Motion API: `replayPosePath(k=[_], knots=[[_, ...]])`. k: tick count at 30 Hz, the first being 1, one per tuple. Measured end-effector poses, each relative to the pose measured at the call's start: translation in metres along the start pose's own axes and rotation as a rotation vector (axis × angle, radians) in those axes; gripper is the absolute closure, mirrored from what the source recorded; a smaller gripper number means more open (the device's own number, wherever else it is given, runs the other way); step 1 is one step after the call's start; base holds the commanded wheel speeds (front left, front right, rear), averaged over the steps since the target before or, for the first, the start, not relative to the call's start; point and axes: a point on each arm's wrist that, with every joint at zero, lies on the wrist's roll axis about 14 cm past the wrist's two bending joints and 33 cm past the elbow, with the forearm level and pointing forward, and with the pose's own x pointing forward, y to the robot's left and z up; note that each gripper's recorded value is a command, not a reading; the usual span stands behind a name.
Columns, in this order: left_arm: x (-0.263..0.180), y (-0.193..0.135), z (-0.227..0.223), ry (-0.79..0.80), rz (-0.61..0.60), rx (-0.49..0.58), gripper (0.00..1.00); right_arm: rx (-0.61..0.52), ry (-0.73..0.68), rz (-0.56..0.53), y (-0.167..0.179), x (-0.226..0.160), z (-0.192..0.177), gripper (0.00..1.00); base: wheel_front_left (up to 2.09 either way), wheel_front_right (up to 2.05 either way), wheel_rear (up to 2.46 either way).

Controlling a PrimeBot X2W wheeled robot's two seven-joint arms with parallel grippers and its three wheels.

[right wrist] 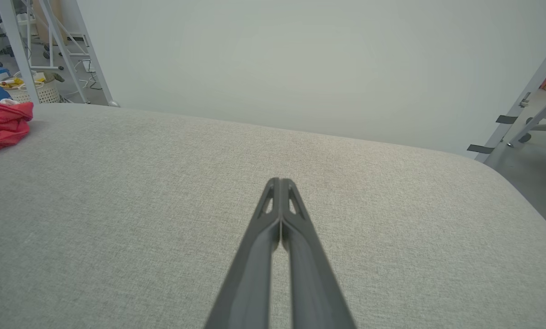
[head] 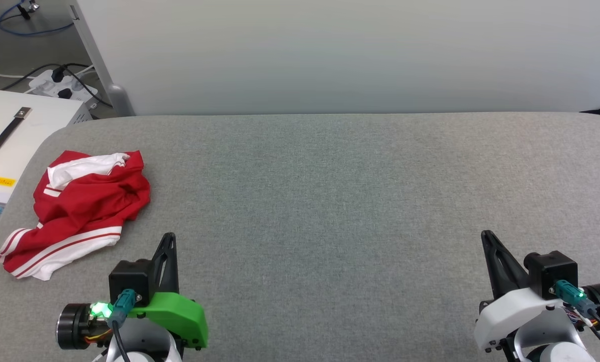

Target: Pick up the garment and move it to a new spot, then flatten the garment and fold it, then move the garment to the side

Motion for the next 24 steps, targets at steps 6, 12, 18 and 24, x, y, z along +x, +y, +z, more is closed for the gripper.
replayPosePath(k=[6, 12, 18, 24], knots=[[0.0000, 0.0000, 0.0000, 0.000, 0.000, 0.000, 1.00, 0.000, 0.000, 0.000, 0.0000, 0.0000, 0.0000, 1.00, 0.00, 0.00, 0.00], [0.0000, 0.0000, 0.0000, 0.000, 0.000, 0.000, 1.00, 0.000, 0.000, 0.000, 0.0000, 0.0000, 0.0000, 1.00, 0.00, 0.00, 0.00], [0.0000, 0.0000, 0.0000, 0.000, 0.000, 0.000, 1.00, 0.000, 0.000, 0.000, -0.0001, 0.0000, 0.0000, 1.00, 0.00, 0.00, 0.00], [0.0000, 0.0000, 0.0000, 0.000, 0.000, 0.000, 1.00, 0.000, 0.000, 0.000, -0.0001, 0.0000, 0.0000, 1.00, 0.00, 0.00, 0.00]])
